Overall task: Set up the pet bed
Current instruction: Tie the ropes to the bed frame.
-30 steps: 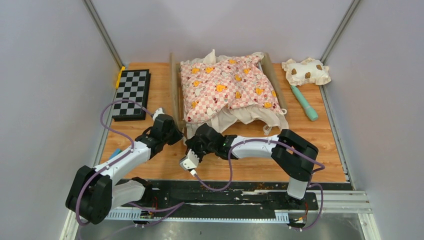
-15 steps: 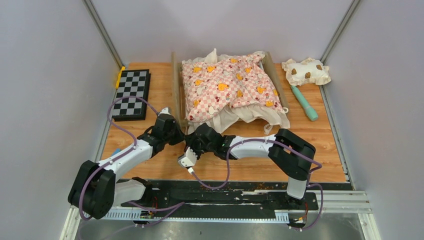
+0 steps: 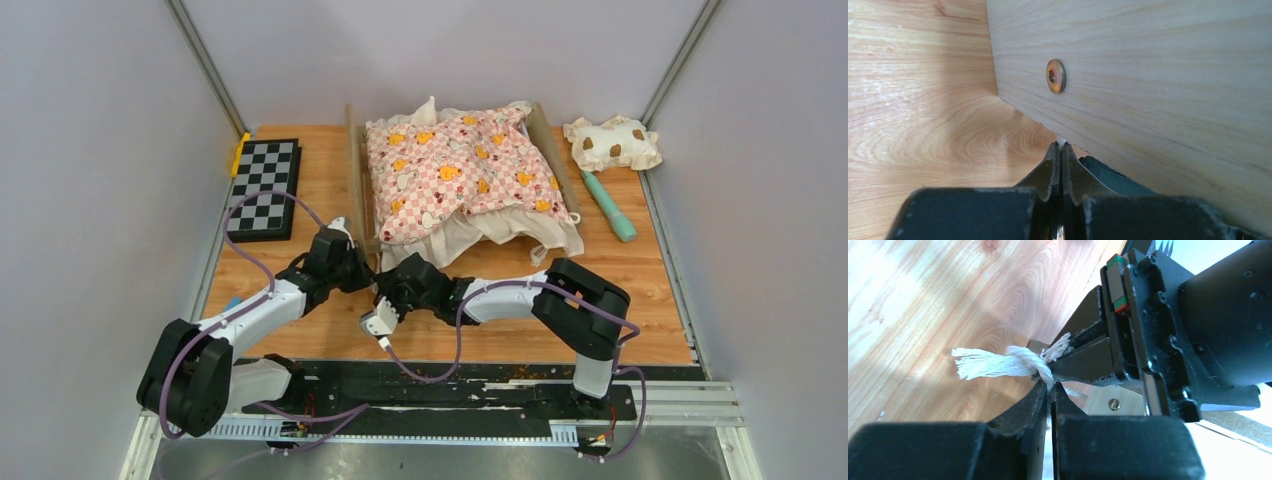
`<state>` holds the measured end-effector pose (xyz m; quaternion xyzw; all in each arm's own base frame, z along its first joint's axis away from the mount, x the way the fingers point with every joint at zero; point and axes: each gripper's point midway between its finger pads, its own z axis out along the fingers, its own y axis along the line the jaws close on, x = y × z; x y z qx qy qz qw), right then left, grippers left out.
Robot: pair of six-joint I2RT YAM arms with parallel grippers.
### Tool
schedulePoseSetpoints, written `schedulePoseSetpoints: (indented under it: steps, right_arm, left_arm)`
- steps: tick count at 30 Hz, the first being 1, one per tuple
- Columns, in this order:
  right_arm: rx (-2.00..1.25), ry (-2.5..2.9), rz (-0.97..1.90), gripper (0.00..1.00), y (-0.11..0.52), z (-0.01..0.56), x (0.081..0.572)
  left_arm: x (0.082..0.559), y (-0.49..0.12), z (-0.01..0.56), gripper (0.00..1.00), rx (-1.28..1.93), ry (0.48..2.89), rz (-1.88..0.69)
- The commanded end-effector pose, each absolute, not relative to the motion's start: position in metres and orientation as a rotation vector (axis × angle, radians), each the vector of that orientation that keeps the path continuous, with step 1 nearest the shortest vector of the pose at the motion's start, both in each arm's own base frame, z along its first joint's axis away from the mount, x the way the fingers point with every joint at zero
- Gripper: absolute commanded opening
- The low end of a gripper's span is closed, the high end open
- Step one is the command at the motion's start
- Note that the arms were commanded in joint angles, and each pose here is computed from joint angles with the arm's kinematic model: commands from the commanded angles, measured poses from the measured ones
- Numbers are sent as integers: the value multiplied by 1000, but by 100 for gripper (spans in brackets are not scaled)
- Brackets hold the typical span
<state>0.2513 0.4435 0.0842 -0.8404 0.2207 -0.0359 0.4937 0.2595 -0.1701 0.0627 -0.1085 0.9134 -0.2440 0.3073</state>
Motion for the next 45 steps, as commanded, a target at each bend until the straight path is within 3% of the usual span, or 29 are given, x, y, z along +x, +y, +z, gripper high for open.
schedulePoseSetpoints:
  steps: [1,16,28,45]
  right_arm:
    - [-1929,546,-44,8,447,115,244]
    - [-1820,634,120,14,439,128,223]
    - [-1883,706,113,17,433,95,224]
    - [-1714,940,156,27,418,111,233]
  left_arm:
    - [260,-198,81,0,-125,2351,-809]
    - [244,-194,61,0,-143,2373,-824]
    - [245,-199,58,0,-165,2354,-875]
    - [229,-199,45,0,-24,2391,-882]
